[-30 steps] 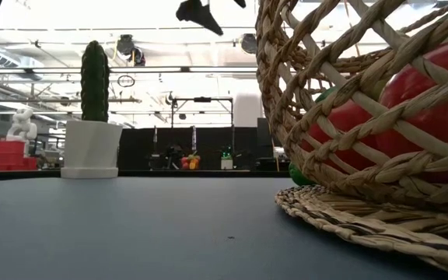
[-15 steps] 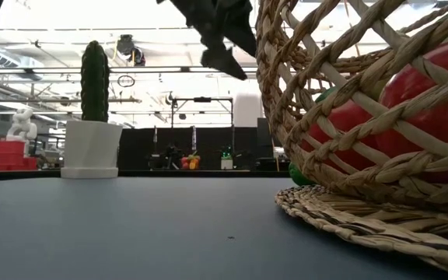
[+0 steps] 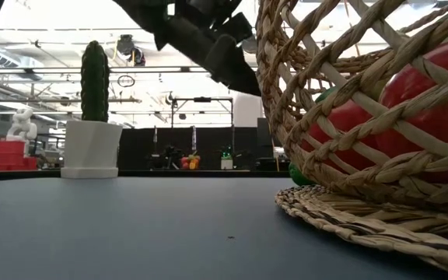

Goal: Build produce basket
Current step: Put the green lime into the brown basket

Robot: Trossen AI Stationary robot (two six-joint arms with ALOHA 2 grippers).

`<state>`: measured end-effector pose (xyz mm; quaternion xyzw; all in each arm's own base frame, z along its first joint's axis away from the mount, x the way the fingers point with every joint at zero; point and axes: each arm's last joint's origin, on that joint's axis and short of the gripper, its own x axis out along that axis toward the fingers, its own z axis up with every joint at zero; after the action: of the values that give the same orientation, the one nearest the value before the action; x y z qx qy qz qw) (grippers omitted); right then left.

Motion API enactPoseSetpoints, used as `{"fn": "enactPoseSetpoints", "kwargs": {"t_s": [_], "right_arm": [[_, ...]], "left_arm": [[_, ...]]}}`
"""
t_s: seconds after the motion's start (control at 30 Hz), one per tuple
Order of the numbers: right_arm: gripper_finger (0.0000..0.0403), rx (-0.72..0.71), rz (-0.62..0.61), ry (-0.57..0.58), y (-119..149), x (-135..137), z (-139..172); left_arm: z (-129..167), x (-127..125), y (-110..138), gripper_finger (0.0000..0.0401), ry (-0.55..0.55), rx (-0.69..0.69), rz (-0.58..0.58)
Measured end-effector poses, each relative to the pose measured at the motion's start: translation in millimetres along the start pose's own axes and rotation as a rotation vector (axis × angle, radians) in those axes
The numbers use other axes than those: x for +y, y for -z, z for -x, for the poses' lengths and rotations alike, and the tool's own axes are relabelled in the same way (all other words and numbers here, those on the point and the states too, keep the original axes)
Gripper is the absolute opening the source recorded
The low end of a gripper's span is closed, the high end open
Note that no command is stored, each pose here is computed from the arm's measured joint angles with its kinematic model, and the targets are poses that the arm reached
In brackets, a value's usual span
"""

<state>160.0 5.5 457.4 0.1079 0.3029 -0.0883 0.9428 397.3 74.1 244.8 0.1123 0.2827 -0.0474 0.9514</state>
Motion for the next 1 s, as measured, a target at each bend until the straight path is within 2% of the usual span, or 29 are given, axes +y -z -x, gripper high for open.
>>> {"fn": "enactPoseSetpoints", "kwargs": {"t_s": [0.23,0.37,0.5,0.77,1.0], "right_arm": [[0.0389,-0.028,0.051,0.048,-4.1,-7.8,-0.9],[0.0389,-0.03,0.07,0.071,-5.2,-12.1,-1.2],[0.0389,-0.033,0.068,0.078,-5.9,-14.5,-1.1],[0.0389,-0.035,0.011,0.073,-5.8,-14.2,-1.1],[0.0389,-0.03,-0.01,0.044,-5.7,-13.4,-1.1]], "left_arm": [[-8.7,-14.5,23.4,0.039,0.016,0.013,0.114],[-17.1,-22.6,30.2,0.039,0.015,-0.02,0.102],[-35.4,-32.1,42.4,0.039,0.04,0.007,0.108],[-65.5,-48.2,55.3,0.039,0.063,-0.025,0.123],[-80.0,-58.7,66.8,0.039,0.087,-0.006,0.066]]}}
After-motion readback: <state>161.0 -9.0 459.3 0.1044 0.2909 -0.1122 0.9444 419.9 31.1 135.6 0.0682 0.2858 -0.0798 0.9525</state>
